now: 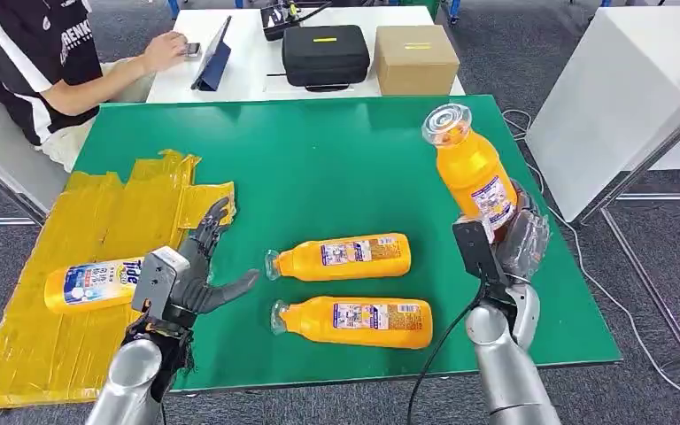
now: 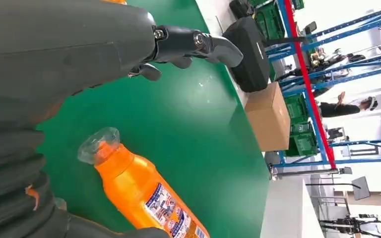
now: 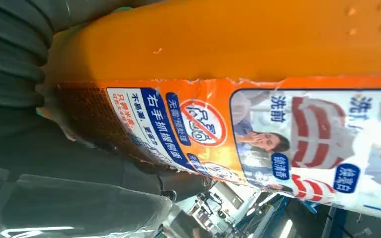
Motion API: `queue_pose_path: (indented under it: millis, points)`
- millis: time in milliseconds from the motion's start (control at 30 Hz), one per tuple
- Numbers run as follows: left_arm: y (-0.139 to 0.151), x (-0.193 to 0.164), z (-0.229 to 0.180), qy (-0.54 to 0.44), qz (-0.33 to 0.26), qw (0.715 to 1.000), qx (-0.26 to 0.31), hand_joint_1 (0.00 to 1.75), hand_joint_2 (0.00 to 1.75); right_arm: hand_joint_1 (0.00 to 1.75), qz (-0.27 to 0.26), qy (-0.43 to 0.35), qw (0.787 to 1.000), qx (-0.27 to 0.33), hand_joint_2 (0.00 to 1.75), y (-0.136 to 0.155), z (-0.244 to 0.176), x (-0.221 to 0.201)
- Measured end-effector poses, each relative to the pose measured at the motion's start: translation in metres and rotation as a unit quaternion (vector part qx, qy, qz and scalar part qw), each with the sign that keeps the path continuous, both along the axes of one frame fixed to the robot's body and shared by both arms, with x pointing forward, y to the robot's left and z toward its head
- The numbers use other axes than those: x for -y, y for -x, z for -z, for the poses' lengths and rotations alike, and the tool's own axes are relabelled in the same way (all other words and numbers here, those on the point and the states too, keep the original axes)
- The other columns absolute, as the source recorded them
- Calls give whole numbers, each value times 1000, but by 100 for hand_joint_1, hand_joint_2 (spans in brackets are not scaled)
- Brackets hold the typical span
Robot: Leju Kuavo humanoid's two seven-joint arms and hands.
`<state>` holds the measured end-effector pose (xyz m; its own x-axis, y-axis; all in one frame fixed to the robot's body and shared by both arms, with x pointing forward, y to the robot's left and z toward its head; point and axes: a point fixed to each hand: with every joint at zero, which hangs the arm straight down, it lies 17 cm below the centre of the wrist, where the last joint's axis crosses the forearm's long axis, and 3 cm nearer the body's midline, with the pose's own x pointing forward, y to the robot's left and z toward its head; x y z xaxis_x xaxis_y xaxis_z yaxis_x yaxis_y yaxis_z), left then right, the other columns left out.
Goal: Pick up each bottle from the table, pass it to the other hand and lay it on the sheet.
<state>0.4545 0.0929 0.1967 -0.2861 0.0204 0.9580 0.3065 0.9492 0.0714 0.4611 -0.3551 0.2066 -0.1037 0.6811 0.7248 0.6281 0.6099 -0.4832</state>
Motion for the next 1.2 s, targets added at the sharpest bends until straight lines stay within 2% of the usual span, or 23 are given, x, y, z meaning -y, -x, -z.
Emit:
queue_pose_path:
  millis: [100, 133, 167, 200, 233, 267, 300, 333, 367, 400, 433, 467, 533, 567, 1200]
  points:
    - [0, 0, 0, 1, 1, 1000, 0, 0, 175, 175, -3, -2, 1000, 1, 175, 0, 0, -1]
    - [2, 1, -3, 10, 8, 1000, 5, 0, 175, 175, -26, -13, 1000, 3, 175, -3, 1, -8]
    - [2, 3, -8, 21, 14, 1000, 11, 0, 175, 175, -71, -42, 997, 2, 175, -8, 4, -25]
    - [1, 4, -14, 29, 19, 999, 14, 0, 175, 175, -147, -103, 984, -4, 175, -18, 10, -58]
    - [-1, 5, -19, 33, 21, 999, 16, 0, 175, 175, -234, -166, 958, -16, 175, -26, 14, -105]
    - [-3, 8, -24, 35, 23, 999, 18, 0, 175, 175, -341, -204, 917, -39, 175, -27, 17, -167]
    - [-5, 10, -30, 37, 26, 999, 23, 0, 175, 175, -444, -213, 868, -67, 175, -15, 18, -228]
    - [-6, 14, -36, 37, 31, 998, 27, 0, 175, 175, -545, -208, 806, -99, 175, 10, 21, -284]
    - [-5, 16, -37, 38, 33, 998, 28, 0, 175, 175, -602, -208, 761, -119, 175, 30, 22, -316]
    - [-5, 17, -38, 40, 33, 998, 28, 0, 175, 175, -618, -210, 747, -124, 175, 36, 22, -324]
    - [-5, 17, -37, 39, 33, 998, 28, 0, 175, 175, -621, -212, 744, -124, 175, 36, 22, -326]
    - [-5, 17, -37, 39, 33, 998, 27, 0, 175, 175, -612, -216, 752, -118, 175, 32, 19, -325]
    - [-5, 16, -37, 40, 32, 998, 28, 0, 175, 175, -575, -217, 782, -105, 175, 19, 18, -314]
    - [-5, 16, -37, 40, 32, 998, 28, 0, 175, 175, -565, -219, 789, -101, 175, 15, 17, -312]
    - [-5, 13, -35, 40, 29, 998, 28, 0, 175, 175, -576, -209, 782, -114, 175, 20, 23, -330]
